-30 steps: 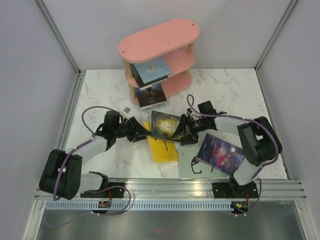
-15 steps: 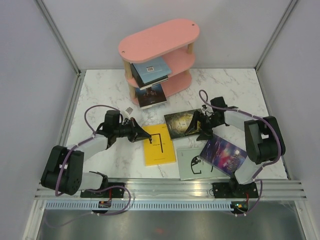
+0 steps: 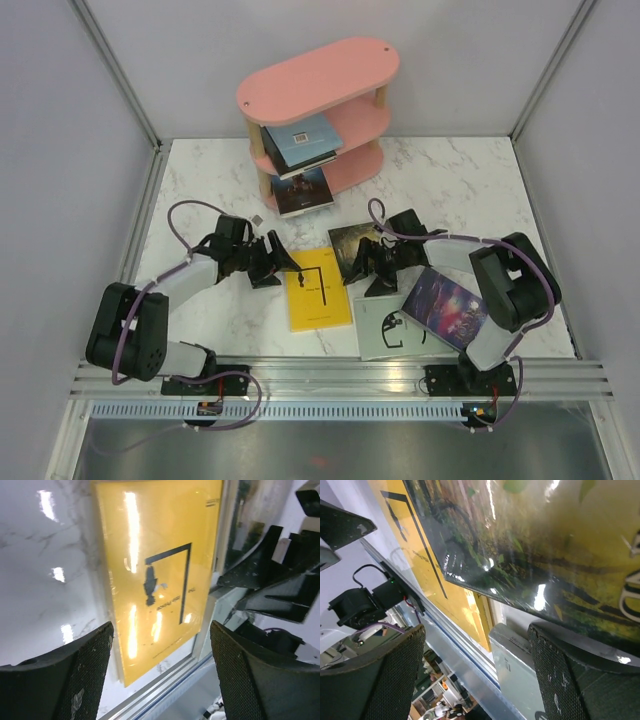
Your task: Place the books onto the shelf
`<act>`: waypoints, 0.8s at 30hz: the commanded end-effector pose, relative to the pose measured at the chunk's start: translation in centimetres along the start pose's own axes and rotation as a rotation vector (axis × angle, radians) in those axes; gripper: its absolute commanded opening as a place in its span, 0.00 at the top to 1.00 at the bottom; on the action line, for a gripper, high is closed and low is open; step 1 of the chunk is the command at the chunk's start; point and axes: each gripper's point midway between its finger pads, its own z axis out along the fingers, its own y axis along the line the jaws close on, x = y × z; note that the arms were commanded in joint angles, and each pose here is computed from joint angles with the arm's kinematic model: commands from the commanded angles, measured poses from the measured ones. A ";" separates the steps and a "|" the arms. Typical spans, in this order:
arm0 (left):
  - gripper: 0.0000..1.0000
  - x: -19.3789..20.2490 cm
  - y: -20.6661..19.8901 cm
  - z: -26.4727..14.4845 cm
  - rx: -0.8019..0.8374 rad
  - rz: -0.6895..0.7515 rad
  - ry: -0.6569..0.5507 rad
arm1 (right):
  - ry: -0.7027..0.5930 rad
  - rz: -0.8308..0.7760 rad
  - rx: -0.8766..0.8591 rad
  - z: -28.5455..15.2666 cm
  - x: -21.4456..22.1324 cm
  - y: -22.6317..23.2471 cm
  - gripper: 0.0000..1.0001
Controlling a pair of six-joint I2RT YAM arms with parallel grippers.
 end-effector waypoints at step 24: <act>0.97 8.7 6.2 3.2 0.045 -0.201 0.280 | -0.062 0.147 -0.096 9.2 3.1 0.0 0.18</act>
